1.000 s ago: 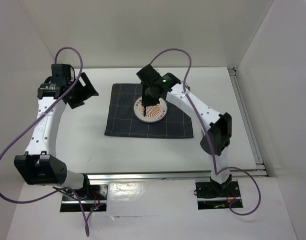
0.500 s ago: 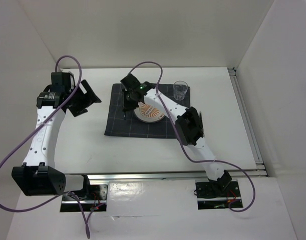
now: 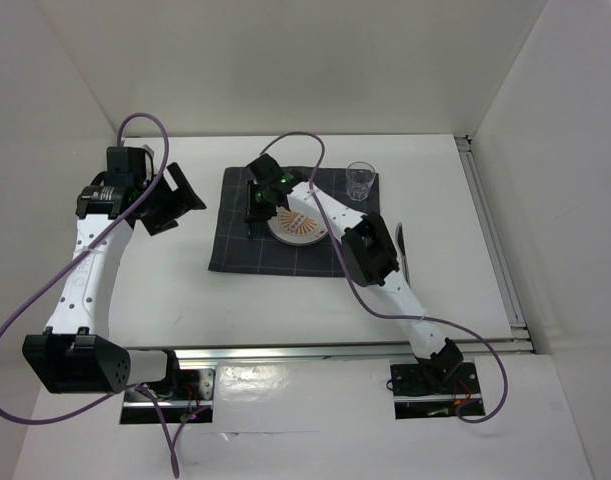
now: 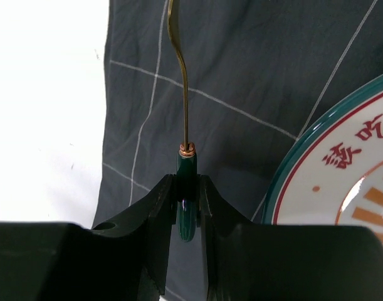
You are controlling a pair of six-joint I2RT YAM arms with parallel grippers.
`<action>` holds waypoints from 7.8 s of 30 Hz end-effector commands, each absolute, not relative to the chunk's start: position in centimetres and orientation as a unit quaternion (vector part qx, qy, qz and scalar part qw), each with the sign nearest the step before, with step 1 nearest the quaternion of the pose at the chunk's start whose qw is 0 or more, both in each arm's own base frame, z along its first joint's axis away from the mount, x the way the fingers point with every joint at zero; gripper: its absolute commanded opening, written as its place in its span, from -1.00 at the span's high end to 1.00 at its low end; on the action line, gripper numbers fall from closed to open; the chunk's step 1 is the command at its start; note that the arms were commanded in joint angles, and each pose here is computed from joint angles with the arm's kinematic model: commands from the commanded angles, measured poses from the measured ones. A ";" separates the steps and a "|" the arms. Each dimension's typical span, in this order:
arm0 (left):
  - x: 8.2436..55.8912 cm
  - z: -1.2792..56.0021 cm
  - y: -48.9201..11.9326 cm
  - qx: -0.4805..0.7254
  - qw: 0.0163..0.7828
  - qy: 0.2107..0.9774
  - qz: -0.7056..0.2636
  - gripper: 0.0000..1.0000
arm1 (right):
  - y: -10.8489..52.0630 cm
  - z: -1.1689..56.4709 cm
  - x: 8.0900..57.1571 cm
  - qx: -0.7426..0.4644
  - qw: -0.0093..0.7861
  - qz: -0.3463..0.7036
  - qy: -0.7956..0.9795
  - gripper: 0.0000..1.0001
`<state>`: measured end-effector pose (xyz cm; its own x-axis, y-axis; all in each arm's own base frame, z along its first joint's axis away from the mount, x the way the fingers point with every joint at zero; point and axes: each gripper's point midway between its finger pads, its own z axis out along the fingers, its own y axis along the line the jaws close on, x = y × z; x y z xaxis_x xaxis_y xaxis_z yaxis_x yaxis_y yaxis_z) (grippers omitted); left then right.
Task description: Set the dinner table for one person
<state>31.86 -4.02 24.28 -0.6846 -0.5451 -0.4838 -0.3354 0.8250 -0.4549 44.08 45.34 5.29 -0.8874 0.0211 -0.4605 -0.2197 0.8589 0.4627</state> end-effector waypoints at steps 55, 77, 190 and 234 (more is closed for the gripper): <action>31.0 25.7 -3.9 -0.216 0.343 0.903 -0.146 -0.90 | 46.4 7.8 38.8 -0.017 0.216 0.271 0.938 1.00; 31.7 25.9 -3.3 -0.217 0.347 0.903 -0.131 -0.90 | 46.6 21.7 38.6 -0.048 0.295 0.349 0.888 -0.24; 32.9 26.3 -3.3 -0.206 0.365 0.902 -0.108 -0.92 | 15.7 8.0 36.5 0.028 0.161 0.066 0.984 0.95; 33.3 25.7 -3.7 -0.198 0.356 0.906 -0.115 -0.92 | 15.8 7.6 40.2 0.056 0.192 0.073 0.977 -0.81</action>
<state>32.87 -3.44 24.65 -0.6781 -0.4627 -0.5710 -0.3155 0.8850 -0.3425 38.38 14.44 2.53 -0.9595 0.1231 -0.2534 0.1008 0.9899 0.0993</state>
